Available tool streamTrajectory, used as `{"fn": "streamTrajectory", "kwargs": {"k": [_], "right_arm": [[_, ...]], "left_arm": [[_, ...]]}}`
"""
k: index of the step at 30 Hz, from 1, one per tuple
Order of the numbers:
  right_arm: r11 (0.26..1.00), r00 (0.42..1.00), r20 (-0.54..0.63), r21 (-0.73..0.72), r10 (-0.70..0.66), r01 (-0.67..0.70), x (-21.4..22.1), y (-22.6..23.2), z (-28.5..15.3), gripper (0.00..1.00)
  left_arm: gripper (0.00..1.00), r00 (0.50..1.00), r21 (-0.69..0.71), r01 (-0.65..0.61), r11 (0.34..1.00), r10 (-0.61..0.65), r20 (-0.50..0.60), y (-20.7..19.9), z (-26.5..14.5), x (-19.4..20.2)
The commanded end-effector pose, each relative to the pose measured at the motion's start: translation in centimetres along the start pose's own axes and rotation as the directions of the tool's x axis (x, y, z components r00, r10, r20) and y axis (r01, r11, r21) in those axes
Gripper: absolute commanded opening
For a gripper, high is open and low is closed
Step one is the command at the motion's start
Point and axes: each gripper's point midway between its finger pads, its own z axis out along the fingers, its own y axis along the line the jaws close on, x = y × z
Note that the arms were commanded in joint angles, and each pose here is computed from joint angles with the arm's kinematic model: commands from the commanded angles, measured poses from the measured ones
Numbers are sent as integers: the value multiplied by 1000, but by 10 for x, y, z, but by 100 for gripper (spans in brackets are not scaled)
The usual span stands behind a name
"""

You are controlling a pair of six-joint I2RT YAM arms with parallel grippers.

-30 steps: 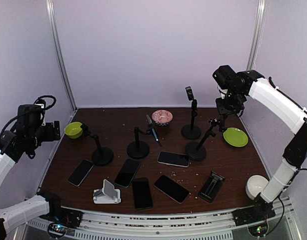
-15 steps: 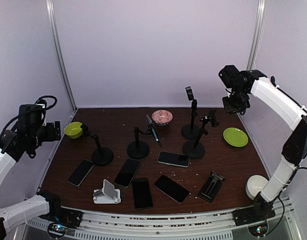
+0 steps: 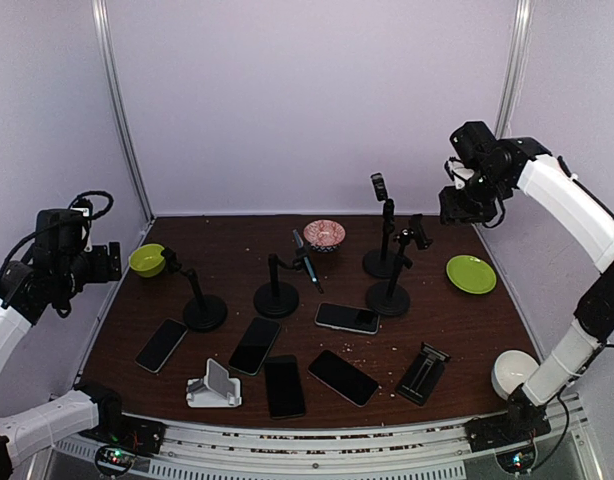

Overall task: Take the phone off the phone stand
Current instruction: Adjust the phone stand at the center of the board, then pick up the phone stand with the phone from the center of the board.

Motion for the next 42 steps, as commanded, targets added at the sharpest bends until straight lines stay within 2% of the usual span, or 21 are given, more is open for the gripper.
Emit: {"fn": "streamTrajectory", "kwargs": {"k": [1,5,11,27,37,42], "right_arm": [[988,997,78,-155,17,-5,-11,20,-28,61],[971,994,106,-238,9,17,-11,38,-44,69],[966,993,120,-253,-21,51,-4,51,-59,78],[945,989,107,-300,-99,127,16,107,-90,81],[906,970,181,-364,-160,217,10,137,-103,82],[869,957,236,-422,-168,257,2,152,-114,82]], "left_arm": [[97,999,26,15,1000,-16,46,-4,0,-11],[98,999,39,12,999,-14,51,-6,0,-12],[98,999,49,9,999,-12,52,-8,0,-12],[97,997,99,9,995,-17,77,-13,-6,-15],[97,990,256,-9,967,-28,137,-34,-21,-23],[93,988,476,-58,877,-19,154,-75,-34,-28]]}}
